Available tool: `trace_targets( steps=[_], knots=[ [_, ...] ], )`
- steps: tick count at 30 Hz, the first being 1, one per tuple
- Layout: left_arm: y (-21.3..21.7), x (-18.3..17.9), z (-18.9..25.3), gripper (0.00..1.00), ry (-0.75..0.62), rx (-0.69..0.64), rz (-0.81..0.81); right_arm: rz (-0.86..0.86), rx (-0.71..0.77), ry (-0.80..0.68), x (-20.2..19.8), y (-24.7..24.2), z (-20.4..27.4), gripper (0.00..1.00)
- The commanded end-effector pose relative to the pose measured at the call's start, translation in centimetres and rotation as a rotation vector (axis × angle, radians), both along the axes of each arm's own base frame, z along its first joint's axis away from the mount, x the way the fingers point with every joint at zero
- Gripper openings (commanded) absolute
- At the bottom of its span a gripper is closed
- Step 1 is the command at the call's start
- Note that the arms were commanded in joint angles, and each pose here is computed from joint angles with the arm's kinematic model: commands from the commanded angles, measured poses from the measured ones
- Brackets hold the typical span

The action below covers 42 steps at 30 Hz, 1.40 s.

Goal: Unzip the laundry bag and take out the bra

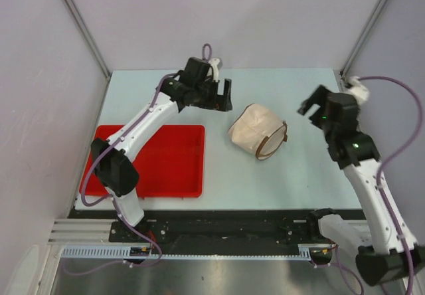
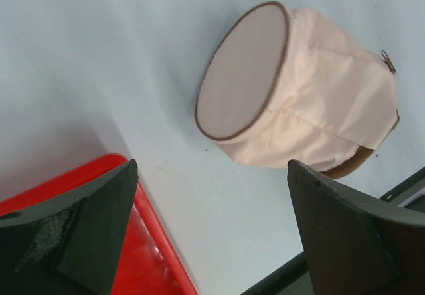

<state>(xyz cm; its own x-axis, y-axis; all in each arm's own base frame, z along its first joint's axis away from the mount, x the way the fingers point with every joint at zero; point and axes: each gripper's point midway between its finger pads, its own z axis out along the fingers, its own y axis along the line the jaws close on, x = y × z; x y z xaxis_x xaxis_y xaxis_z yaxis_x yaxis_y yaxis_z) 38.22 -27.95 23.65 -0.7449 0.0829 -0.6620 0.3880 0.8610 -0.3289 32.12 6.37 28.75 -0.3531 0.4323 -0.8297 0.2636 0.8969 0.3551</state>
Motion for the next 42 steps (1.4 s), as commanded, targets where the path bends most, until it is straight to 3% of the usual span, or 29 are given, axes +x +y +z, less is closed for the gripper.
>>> trace_targets(
  steps=[1,4,8,14,21,24,25,26,27,30,31,33,34,35,37,38,40,41,42],
  knots=[
    [-4.7,-4.3,3.2,0.98,-0.156,0.046,-0.148,-0.107,0.052,0.011,-1.9,-5.8,-1.3,0.99],
    [-9.2,-7.0,1.6,1.00,-0.153,0.074,-0.292,-0.162,0.165,0.091,-3.1,-9.1,-4.4,0.99],
    [-13.4,-9.4,-1.5,1.00,-0.114,0.156,-0.407,-0.130,0.250,0.148,-3.7,-8.2,-7.0,1.00],
    [-17.0,-8.7,-3.4,0.99,-0.101,0.149,-0.442,-0.074,0.310,0.161,-3.1,-6.7,-8.0,0.99],
    [-19.3,-9.0,-5.8,0.89,-0.060,0.131,-0.479,-0.057,0.333,0.183,-2.4,-6.4,-8.8,0.98],
    [-19.7,-8.8,-6.7,0.57,-0.054,0.109,-0.451,-0.031,0.339,0.172,-1.9,-6.0,-8.9,0.98],
    [-19.7,-8.6,-6.6,0.21,-0.061,0.105,-0.442,-0.015,0.345,0.174,-1.8,-5.7,-8.9,0.98],
    [-19.7,-8.3,-6.4,0.07,-0.069,0.109,-0.432,-0.007,0.347,0.177,-1.7,-5.6,-9.1,0.97],
    [-19.4,-8.1,-5.9,0.00,-0.076,0.109,-0.431,0.011,0.342,0.170,-1.6,-5.3,-9.0,0.97],
    [-18.3,-8.4,-5.0,0.00,-0.069,0.073,-0.498,0.104,0.327,0.159,-1.3,-3.9,-8.6,0.96],
    [-17.8,-8.0,-2.1,0.00,-0.125,0.002,-0.513,0.153,0.338,0.161,-1.3,-2.9,-8.6,0.96],
    [-16.4,-9.2,-3.4,0.00,-0.095,-0.040,-0.582,0.212,0.335,0.175,-1.2,-1.6,-8.9,0.95],
    [-15.5,-8.4,-0.4,0.00,-0.176,-0.103,-0.568,0.229,0.331,0.184,-1.2,-1.0,-9.1,0.96],
    [-14.2,-9.1,-2.9,0.00,-0.134,-0.087,-0.573,0.239,0.327,0.191,-1.2,-0.7,-9.2,0.96],
    [-12.8,-9.2,-1.7,0.00,-0.214,-0.110,-0.562,0.254,0.327,0.221,-1.3,0.1,-10.0,0.96],
    [-11.5,-10.0,-4.4,0.00,-0.184,-0.066,-0.560,0.257,0.326,0.228,-1.4,0.3,-10.2,0.96],
    [-10.5,-11.3,-5.8,0.28,-0.157,-0.054,-0.586,0.253,0.323,0.241,-1.6,0.6,-10.6,0.96],
    [-9.8,-12.3,-6.8,0.49,-0.127,-0.038,-0.607,0.247,0.320,0.244,-1.7,0.5,-10.7,0.96],
    [-9.2,-13.3,-7.6,0.77,-0.083,-0.022,-0.624,0.236,0.309,0.237,-1.7,0.2,-10.6,0.96]
  ],
)
